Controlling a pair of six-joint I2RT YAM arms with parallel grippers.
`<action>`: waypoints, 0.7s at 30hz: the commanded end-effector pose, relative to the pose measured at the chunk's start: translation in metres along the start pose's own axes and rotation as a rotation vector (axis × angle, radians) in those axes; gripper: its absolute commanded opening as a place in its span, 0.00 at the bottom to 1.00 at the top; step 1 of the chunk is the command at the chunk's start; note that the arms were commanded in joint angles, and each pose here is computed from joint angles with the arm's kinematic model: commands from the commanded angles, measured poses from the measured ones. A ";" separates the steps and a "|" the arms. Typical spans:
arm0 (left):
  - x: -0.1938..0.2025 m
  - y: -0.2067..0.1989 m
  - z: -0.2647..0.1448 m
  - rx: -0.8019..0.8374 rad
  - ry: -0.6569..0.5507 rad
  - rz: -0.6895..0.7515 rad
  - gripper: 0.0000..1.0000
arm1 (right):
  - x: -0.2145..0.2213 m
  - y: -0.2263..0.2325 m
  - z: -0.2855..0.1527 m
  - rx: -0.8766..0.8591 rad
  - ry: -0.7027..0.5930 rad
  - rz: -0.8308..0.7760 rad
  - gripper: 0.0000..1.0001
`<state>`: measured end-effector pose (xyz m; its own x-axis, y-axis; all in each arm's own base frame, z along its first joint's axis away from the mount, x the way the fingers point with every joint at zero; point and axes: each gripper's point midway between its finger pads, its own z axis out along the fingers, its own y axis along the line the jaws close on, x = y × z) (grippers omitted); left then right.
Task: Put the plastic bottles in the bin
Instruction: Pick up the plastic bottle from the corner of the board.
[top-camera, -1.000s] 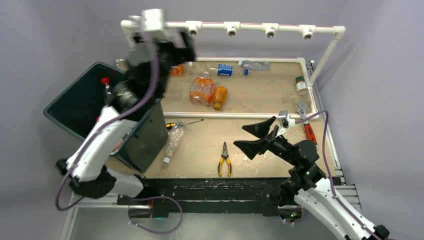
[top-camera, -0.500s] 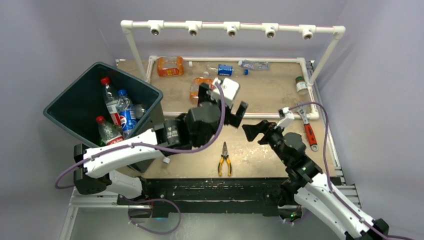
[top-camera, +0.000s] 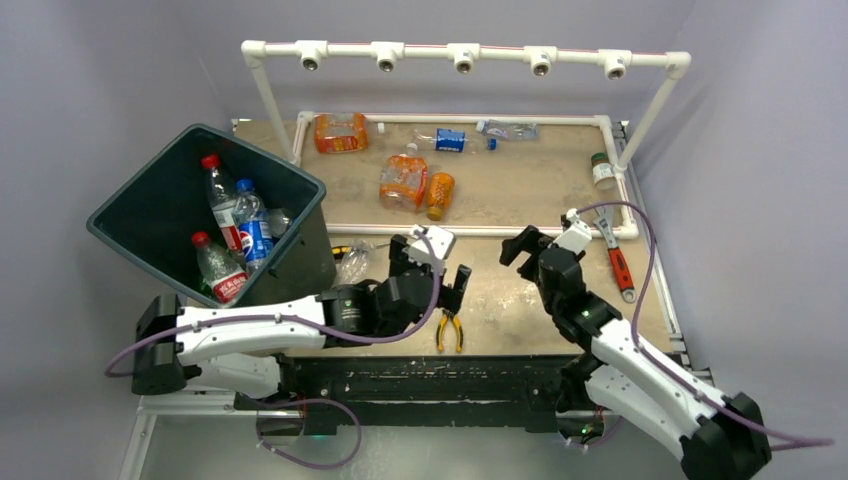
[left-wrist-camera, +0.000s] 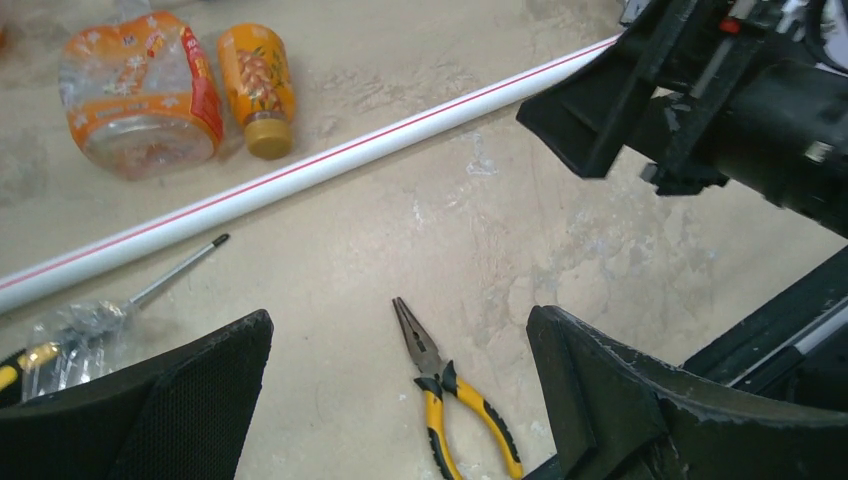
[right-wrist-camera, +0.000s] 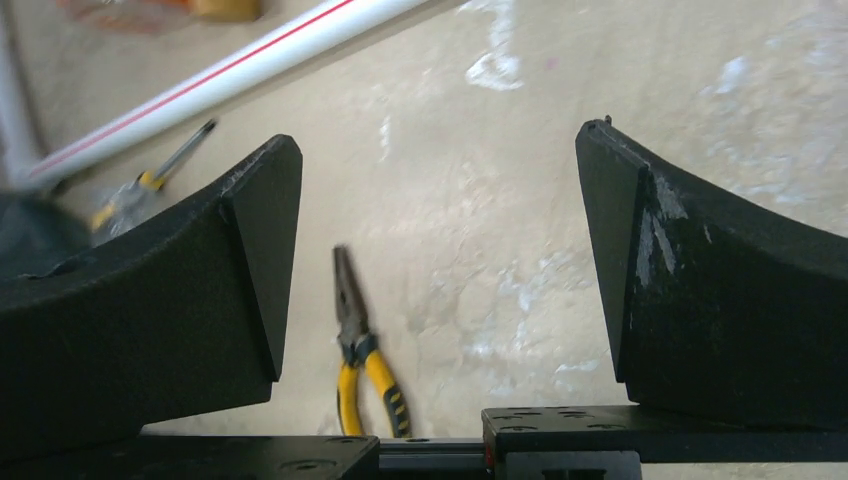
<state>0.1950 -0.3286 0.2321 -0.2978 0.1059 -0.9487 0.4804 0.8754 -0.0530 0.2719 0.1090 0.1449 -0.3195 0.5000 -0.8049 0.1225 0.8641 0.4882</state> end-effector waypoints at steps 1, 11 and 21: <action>-0.023 -0.001 -0.013 0.054 -0.131 -0.261 0.99 | -0.056 -0.012 0.029 0.159 -0.207 0.083 0.99; 0.008 -0.009 -0.009 0.136 -0.139 -0.308 0.99 | -0.143 -0.033 0.111 0.380 -0.320 -0.093 0.99; 0.063 -0.029 0.001 0.256 -0.088 -0.358 0.99 | -0.189 -0.119 0.148 0.547 -0.306 -0.161 0.99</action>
<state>0.1738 -0.3289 0.1748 -0.3731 -0.1524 -0.9152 0.5187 0.7836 -0.3420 0.4416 -0.0594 0.1792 -0.1080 0.3410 -0.9338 0.5892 0.7785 0.2162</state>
